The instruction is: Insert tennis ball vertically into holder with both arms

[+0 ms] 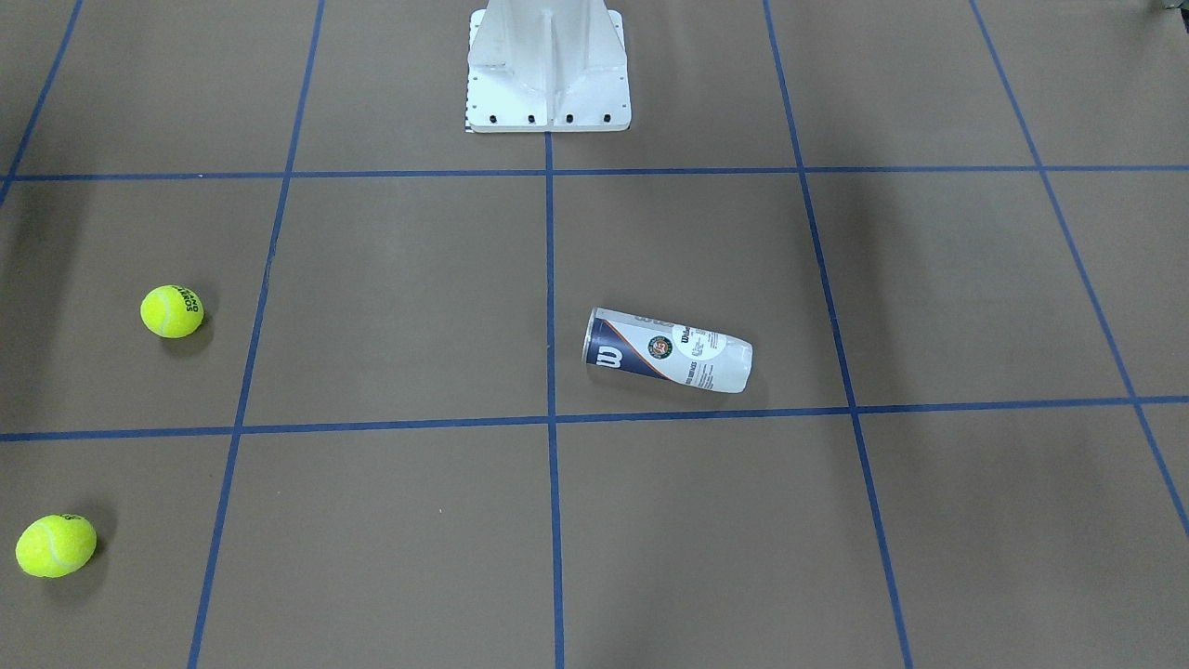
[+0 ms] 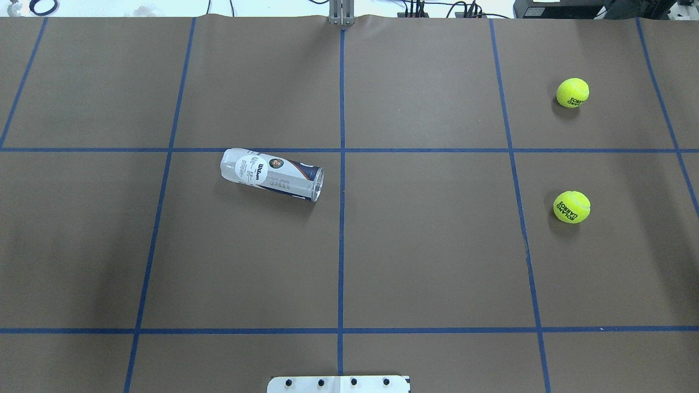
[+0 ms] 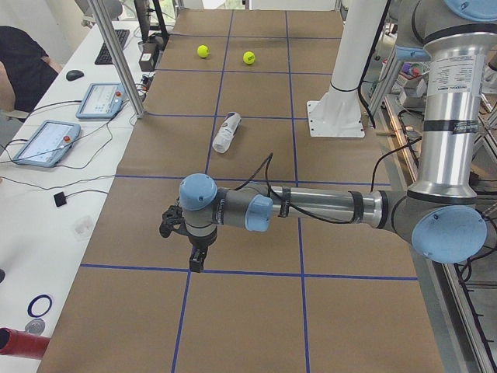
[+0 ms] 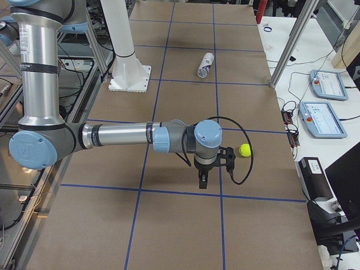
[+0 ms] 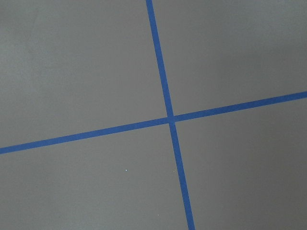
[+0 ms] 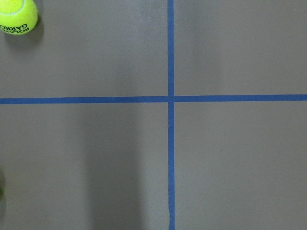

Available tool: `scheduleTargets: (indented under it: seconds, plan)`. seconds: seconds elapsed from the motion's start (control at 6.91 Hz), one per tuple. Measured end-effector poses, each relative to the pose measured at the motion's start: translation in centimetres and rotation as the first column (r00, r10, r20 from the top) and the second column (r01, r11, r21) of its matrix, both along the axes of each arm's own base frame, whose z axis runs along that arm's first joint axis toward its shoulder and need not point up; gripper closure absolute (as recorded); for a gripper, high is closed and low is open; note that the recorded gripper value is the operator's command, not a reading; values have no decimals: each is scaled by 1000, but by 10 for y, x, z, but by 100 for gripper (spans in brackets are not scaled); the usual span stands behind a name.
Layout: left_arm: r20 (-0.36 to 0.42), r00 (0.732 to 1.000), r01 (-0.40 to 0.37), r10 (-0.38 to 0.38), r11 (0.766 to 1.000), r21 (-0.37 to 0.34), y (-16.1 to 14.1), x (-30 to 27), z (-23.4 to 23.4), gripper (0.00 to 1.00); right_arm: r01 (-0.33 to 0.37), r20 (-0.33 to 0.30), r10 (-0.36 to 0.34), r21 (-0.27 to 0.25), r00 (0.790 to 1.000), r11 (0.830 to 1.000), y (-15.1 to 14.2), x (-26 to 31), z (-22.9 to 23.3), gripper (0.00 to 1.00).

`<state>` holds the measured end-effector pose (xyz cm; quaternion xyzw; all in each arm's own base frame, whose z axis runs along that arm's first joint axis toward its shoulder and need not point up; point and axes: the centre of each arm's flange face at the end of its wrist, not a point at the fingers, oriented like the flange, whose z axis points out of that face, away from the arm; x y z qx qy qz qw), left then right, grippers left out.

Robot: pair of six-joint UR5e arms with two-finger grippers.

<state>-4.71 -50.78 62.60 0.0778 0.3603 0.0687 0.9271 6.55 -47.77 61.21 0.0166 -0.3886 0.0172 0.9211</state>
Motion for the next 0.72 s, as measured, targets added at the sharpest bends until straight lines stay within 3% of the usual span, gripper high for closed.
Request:
scheduleTargets:
  seconds: [0.72]
  plan:
    - [-55, 998, -5, 6, 1000, 14, -4, 5, -15, 0, -1, 0, 1, 6, 1000, 1000, -1, 0, -3, 1]
